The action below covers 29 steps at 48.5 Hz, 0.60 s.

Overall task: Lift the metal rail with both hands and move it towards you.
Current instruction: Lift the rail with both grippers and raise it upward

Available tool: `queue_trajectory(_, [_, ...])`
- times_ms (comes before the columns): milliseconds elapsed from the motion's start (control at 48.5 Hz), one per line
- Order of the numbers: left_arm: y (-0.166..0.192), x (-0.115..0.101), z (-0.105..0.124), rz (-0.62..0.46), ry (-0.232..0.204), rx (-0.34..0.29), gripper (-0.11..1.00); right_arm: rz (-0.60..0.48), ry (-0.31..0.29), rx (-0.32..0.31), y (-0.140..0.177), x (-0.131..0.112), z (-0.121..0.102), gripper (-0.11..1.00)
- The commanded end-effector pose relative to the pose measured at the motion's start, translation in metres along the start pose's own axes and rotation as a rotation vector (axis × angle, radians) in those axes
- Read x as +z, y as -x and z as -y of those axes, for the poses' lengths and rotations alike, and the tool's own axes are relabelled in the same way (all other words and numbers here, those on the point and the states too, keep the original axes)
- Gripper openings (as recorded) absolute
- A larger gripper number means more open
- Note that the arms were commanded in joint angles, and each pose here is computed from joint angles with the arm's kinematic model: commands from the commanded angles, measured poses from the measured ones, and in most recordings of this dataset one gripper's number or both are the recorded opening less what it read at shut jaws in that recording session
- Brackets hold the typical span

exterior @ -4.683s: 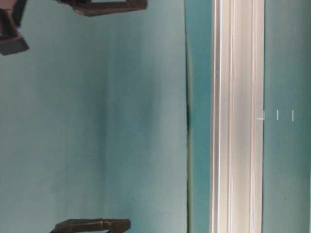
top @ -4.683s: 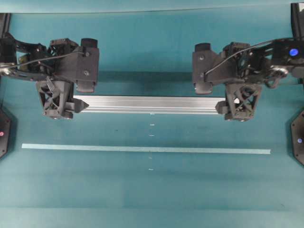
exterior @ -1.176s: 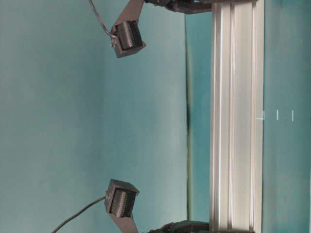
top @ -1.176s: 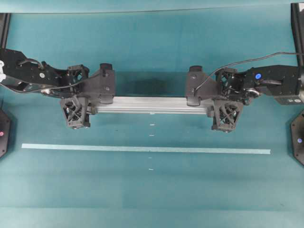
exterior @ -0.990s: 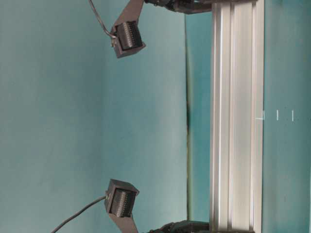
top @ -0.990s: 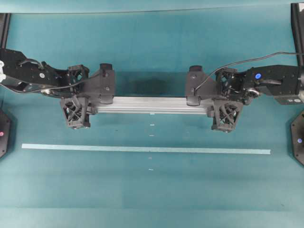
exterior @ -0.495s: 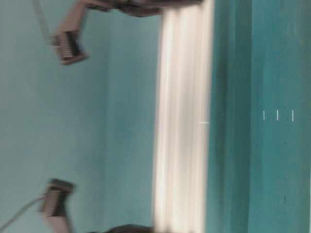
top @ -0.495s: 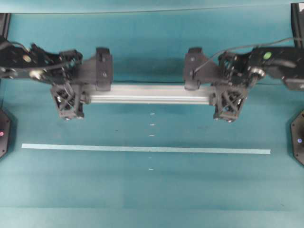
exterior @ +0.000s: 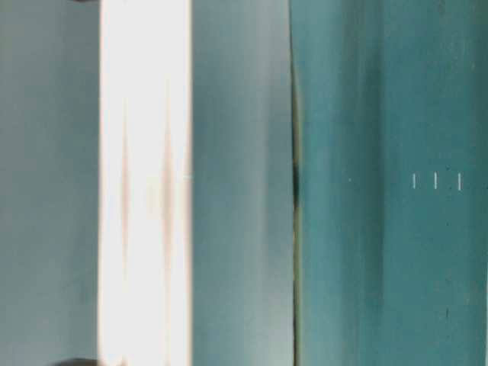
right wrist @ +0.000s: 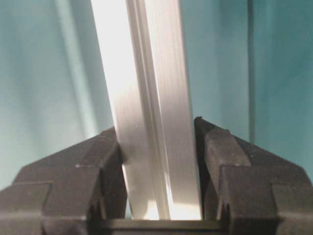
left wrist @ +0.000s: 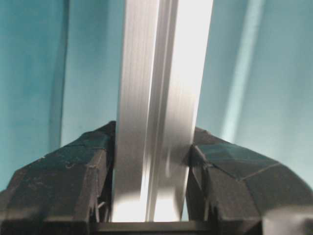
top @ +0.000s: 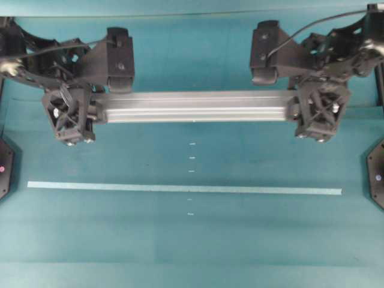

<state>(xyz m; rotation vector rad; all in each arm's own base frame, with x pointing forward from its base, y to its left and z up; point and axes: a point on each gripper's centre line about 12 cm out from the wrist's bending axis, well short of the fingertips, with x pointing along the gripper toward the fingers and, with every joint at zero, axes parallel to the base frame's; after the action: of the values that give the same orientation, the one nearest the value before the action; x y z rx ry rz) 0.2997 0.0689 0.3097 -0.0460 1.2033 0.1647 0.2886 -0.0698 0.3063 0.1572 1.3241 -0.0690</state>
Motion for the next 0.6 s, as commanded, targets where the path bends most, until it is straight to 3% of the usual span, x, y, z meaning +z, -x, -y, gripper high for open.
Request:
queue_trajectory(0, [0.031, 0.012, -0.002, 0.063, 0.043, 0.006, 0.32, 0.018, -0.075, 0.008, 0.026, 0.003, -0.002, 0.41])
queue_trajectory(186, [0.066, 0.022, 0.003, 0.054, 0.034, -0.001, 0.32, -0.017, -0.105, 0.018, 0.057, 0.004, -0.012, 0.41])
queue_trajectory(392, [0.096, 0.028, 0.012, 0.027, 0.017, -0.016, 0.32, 0.034, -0.114, 0.027, 0.092, 0.014, -0.028, 0.41])
queue_trajectory(578, [0.126, 0.039, 0.025, 0.101, 0.030, -0.037, 0.32, 0.054, -0.124, 0.032, 0.108, 0.017, -0.045, 0.41])
